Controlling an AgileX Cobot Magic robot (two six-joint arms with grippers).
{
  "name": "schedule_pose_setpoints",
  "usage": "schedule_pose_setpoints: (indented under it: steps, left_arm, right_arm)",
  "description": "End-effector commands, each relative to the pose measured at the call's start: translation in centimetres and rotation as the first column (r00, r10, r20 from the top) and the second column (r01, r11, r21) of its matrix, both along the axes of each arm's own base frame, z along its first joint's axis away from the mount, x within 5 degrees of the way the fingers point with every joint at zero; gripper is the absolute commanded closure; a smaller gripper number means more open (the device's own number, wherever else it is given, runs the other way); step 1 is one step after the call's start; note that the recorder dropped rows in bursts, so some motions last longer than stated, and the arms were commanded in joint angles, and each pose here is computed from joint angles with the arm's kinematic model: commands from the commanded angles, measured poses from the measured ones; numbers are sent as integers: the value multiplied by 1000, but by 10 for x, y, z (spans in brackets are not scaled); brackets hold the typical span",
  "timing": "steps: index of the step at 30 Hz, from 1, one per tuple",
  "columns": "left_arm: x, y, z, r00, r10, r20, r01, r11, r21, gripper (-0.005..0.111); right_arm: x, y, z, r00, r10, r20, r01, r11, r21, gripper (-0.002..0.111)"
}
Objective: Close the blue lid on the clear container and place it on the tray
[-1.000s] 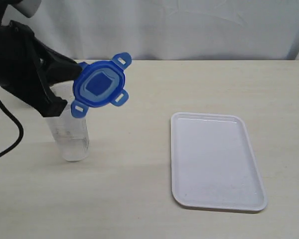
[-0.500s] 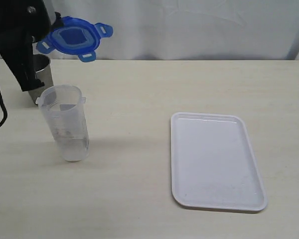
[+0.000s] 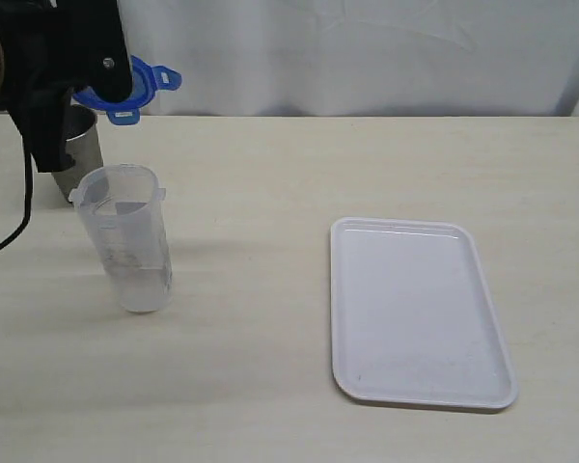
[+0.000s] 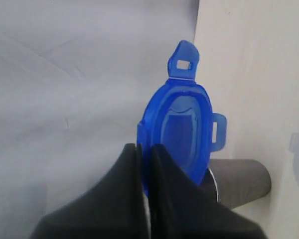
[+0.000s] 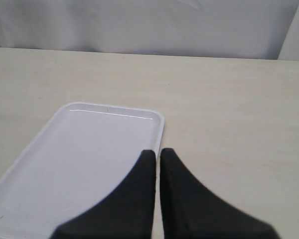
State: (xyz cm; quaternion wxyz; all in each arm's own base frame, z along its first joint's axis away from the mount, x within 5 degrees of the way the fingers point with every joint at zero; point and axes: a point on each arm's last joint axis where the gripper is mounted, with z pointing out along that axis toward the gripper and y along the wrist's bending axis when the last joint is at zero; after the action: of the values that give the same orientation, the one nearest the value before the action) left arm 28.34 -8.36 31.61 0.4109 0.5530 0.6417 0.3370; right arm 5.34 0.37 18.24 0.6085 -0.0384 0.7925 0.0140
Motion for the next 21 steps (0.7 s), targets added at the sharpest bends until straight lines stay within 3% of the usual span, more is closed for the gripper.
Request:
schedule_pose_setpoints:
  steps: [1,6,13,21]
  left_arm:
    - [1,2,2,999,42,16,-41,999,-31,107]
    - [0,2,-1,996,79,-30,-83,988,-127,107]
    - [-6,4,-22,992,82,-93,-92,990,-108,107]
    - [-6,1,-23,994,62,-91,-73,990,-123,107]
  right_arm:
    - [0,0,0,1000,-3,4,3,1000,0,104]
    - [0,0,0,1000,-3,4,3,1000,0,104]
    - [0,0,0,1000,-3,4,3,1000,0,104]
    - [0,0,0,1000,-3,4,3,1000,0,104]
